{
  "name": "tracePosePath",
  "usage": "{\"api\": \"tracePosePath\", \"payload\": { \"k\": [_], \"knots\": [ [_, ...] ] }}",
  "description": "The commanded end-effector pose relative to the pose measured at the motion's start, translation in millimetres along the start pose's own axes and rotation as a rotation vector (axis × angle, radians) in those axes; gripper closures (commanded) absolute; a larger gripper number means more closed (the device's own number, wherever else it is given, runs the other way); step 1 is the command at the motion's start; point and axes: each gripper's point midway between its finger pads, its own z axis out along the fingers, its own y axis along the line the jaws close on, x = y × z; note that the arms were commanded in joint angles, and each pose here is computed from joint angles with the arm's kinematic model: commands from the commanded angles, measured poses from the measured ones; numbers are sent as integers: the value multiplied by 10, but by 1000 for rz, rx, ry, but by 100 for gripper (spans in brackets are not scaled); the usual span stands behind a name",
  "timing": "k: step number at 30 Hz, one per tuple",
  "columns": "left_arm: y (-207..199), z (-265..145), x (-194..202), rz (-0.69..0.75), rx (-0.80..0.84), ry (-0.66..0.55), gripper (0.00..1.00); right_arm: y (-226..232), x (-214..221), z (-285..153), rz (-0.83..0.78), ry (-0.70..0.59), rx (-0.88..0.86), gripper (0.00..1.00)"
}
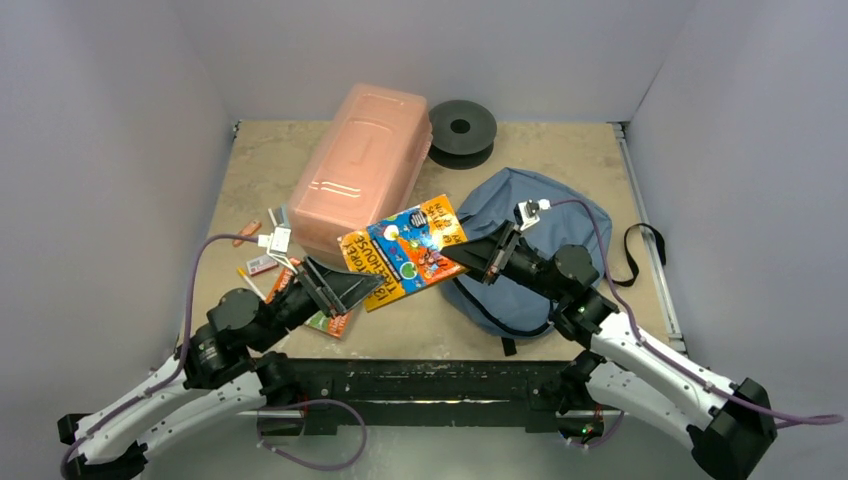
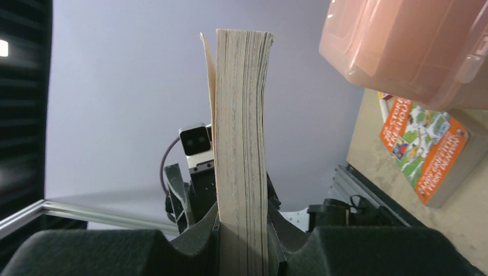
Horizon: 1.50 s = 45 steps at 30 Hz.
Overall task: Pack the student bag
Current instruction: Pick up the book from the center of the board, then place the book in the student bag.
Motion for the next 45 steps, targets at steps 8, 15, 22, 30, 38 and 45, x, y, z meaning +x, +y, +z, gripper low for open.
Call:
{"api": "tracePosePath", "payload": {
  "k": [8,15,22,30,38,45],
  "knots": [
    [-294,186,-106,3,112,-51,64,645,-42,-138,25,-28,-236,100],
    [-78,-2,-384,132,-44,-152,100,-411,-642,-294,-746,-75,597,5],
    [241,-573,-770,188,-269,-274,100,-1223,-655,-582,-1087,136,1060,1],
    [395,-858,-829,196,-369,-271,100,-1782,-504,-745,-1313,278,1480,25],
    [445,-650,-544,211,-369,-137,100,-1630,-537,-756,-1295,210,1429,43],
    [434,-339,-254,176,-338,-25,100,-1636,-576,-782,-1293,185,1439,62]
  ]
}}
